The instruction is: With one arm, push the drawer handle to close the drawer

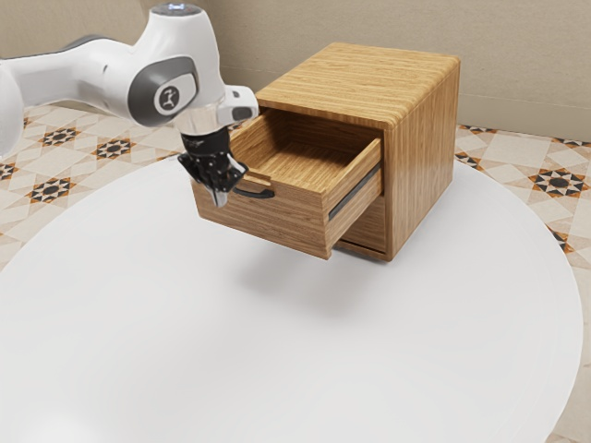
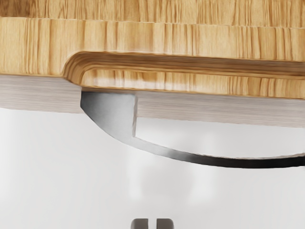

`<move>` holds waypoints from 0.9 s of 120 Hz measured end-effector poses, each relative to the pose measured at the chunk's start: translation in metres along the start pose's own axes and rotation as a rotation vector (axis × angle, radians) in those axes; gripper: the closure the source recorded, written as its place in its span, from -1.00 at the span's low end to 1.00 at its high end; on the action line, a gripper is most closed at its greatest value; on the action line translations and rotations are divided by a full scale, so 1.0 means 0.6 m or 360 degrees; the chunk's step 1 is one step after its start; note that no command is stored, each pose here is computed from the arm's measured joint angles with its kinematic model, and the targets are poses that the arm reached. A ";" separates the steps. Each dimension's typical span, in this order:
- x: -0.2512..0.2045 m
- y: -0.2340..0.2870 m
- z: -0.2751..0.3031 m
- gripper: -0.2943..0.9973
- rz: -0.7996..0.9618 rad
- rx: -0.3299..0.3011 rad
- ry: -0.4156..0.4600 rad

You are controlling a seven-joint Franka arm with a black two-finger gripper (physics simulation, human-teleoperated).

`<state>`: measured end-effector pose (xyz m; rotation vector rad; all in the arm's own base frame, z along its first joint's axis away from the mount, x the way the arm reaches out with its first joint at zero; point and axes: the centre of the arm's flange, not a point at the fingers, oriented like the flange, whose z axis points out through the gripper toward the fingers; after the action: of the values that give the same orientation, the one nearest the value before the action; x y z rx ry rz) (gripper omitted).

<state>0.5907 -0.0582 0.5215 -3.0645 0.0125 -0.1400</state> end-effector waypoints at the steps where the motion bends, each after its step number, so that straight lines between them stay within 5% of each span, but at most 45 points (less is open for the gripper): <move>1: 0.001 0.001 0.000 0.66 0.0002 -0.0001 0.0001; 77: 0.086 0.049 0.048 0.67 0.0074 -0.0018 0.0039; 108: 0.122 0.044 0.051 0.67 0.0094 0.0016 0.0216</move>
<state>0.6661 -0.0830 0.4959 -3.0347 0.1090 -0.3427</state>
